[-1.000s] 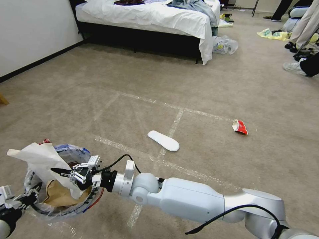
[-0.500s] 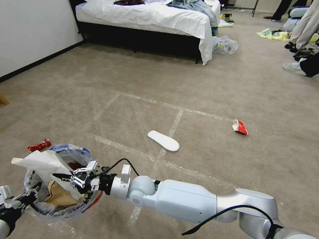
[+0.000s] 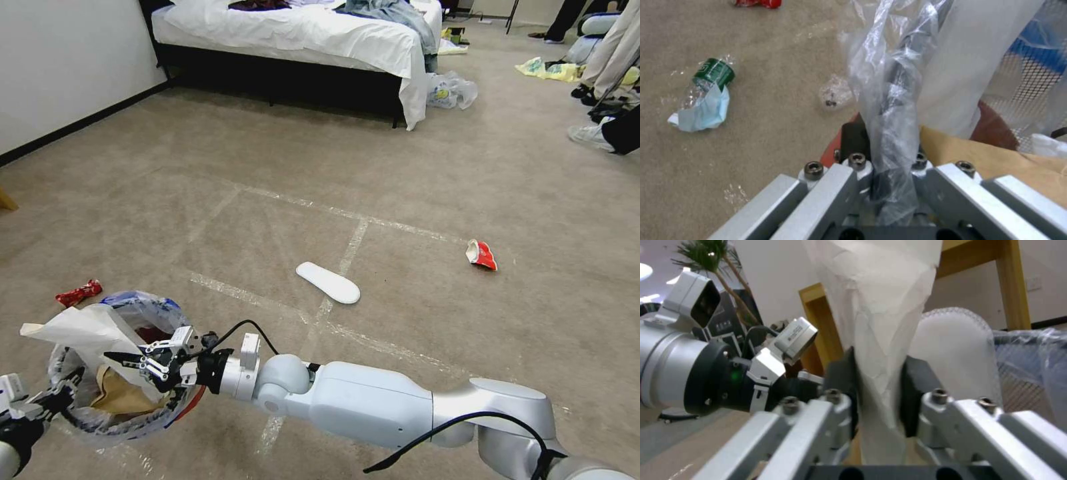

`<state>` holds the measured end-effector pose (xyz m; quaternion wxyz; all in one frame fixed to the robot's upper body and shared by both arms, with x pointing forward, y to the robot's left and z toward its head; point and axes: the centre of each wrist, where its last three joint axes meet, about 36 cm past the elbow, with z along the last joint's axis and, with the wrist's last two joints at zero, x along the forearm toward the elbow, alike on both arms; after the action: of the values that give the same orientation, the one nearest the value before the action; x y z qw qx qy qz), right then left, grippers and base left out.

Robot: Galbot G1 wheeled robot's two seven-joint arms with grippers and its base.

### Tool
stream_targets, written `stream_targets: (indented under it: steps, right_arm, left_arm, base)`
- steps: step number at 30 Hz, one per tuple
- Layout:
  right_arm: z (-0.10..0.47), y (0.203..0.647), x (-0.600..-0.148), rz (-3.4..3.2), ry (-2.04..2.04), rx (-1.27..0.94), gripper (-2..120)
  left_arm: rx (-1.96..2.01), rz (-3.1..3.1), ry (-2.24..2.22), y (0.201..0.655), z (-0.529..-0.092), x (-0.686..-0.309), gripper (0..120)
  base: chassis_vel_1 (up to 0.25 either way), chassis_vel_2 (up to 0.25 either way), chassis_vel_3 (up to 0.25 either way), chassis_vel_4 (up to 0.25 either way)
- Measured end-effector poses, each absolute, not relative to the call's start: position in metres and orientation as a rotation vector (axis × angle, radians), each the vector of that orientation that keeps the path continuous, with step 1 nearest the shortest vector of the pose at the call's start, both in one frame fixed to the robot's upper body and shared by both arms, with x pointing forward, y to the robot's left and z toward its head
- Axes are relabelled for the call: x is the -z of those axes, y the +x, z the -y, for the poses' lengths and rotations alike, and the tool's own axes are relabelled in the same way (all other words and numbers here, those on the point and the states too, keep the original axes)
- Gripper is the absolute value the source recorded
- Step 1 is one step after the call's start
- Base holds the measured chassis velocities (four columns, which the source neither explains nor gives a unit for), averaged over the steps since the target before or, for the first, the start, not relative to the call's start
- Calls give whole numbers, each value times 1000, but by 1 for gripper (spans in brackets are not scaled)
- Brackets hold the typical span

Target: Pick up the trash bin and place the garbage on the floor into it.

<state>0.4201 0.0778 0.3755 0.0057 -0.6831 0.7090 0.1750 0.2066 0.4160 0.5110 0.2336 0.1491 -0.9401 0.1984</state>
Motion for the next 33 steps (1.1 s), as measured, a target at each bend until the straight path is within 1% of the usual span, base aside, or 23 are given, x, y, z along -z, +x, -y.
stream_targets:
  steps: [1,2,3,4,5,6,7,8,9,10,11,12,15,16,17,18,19,20,22,33]
  right_arm:
    - [-77,420,-376,-2219,-2137,-547,25]
    - [-77,421,-377,-2219,-2135,-547,30]
    - [-77,421,-377,-2219,-2135,-547,30]
    - [-76,421,-378,-2220,-2133,-547,34]
    - [-75,421,-379,-2218,-2131,-545,43]
    - [-75,421,-379,-2218,-2131,-545,43]
    - [-74,422,-381,-2216,-2129,-544,47]
    - [-73,423,-383,-2214,-2127,-542,51]
    - [-72,424,-385,-2212,-2124,-540,58]
    - [-72,424,-385,-2212,-2124,-540,58]
    - [-71,424,-386,-2211,-2122,-540,63]
    - [-71,424,-386,-2211,-2122,-540,63]
    - [-69,425,-390,-2208,-2115,-543,80]
    - [-69,425,-390,-2208,-2115,-543,80]
    - [-68,424,-391,-2207,-2114,-544,85]
    - [-68,424,-392,-2204,-2113,-546,92]
    - [-67,424,-394,-2203,-2111,-548,95]
    - [-67,424,-394,-2203,-2111,-548,95]
    - [-65,424,-397,-2201,-2107,-549,99]
    - [-57,428,-417,-2178,-2080,-554,100]
  left_arm:
    - [-545,2581,410,207,-416,-511,1]
    - [-545,2580,411,207,-416,-510,1]
    - [-545,2580,411,207,-416,-510,1]
    - [-546,2578,412,207,-416,-510,1]
    - [-547,2577,413,207,-416,-509,1]
    - [-547,2577,413,207,-416,-509,1]
    - [-546,2577,413,207,-416,-509,1]
    - [-546,2578,413,207,-416,-509,1]
    - [-546,2578,412,207,-416,-509,1]
    - [-546,2578,412,207,-416,-509,1]
    - [-545,2578,412,207,-416,-509,1]
    - [-545,2578,412,207,-416,-509,1]
    - [-544,2577,412,207,-416,-509,1]
    - [-544,2577,412,207,-416,-509,1]
    - [-544,2576,414,207,-417,-509,1]
    - [-543,2574,416,207,-417,-508,1]
    - [-543,2574,416,207,-418,-508,1]
    - [-543,2574,416,207,-418,-508,1]
    - [-543,2574,417,208,-418,-508,1]
    - [-544,2574,418,209,-419,-507,1]
  base:
    - [0,0,0,0]
    - [0,0,0,0]
    - [0,0,0,0]
    - [0,0,0,0]
    - [0,0,0,0]
    - [0,0,0,0]
    - [0,0,0,0]
    - [0,0,0,0]
    - [0,0,0,0]
    - [0,0,0,0]
    - [0,0,0,0]
    - [0,0,0,0]
    - [0,0,0,0]
    - [0,0,0,0]
    - [0,0,0,0]
    - [0,0,0,0]
    - [0,0,0,0]
    - [0,0,0,0]
    - [0,0,0,0]
    - [0,0,0,0]
